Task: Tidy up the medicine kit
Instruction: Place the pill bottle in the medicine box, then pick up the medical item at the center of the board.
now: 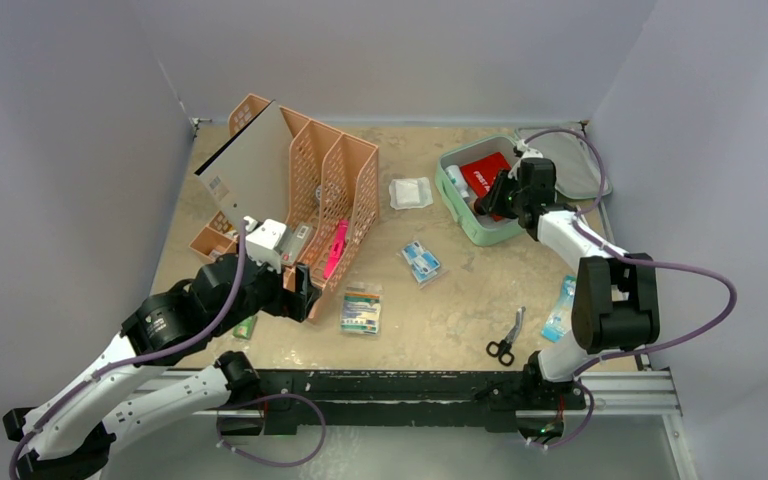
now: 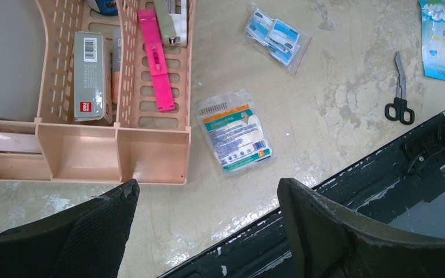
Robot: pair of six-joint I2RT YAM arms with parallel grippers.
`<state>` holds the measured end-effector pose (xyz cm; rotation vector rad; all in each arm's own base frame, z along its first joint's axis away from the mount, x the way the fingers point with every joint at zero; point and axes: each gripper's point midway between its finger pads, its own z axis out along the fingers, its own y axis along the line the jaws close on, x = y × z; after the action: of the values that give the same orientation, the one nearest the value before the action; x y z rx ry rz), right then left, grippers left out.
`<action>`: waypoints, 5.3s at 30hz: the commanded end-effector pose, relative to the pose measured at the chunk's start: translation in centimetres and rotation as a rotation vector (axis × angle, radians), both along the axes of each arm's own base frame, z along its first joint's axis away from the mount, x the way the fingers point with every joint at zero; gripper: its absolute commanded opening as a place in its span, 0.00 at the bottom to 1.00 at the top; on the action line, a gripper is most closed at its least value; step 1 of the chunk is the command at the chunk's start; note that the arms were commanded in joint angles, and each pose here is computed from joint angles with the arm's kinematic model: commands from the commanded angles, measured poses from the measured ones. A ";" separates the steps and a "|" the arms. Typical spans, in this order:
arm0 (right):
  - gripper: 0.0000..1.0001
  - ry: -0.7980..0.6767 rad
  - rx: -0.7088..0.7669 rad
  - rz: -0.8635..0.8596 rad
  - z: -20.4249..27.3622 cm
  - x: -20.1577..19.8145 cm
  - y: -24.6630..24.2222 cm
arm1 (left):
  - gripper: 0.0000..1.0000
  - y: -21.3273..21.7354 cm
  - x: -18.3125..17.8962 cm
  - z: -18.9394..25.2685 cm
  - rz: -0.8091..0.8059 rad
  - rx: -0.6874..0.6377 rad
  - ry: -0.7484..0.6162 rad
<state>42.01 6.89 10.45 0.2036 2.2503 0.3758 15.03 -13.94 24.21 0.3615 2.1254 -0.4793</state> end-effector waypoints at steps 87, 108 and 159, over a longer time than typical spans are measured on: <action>0.17 -0.024 0.113 -0.044 1.1 13.8 2.2 | 0.89 2.1 0.1 -1.2 0.041 0.013 -0.072; 0.18 0.051 0.091 0.111 -1.3 13.3 6.4 | 0.89 2.3 0.2 -1.1 0.051 0.016 -0.083; 0.47 0.126 -0.368 0.502 -1.2 -10.7 16.8 | 0.89 3.2 -0.2 -0.7 0.079 -0.023 -0.105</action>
<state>29.64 22.42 8.69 -0.4597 2.5148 0.3032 14.55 -10.83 23.05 0.3114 2.0452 -0.4272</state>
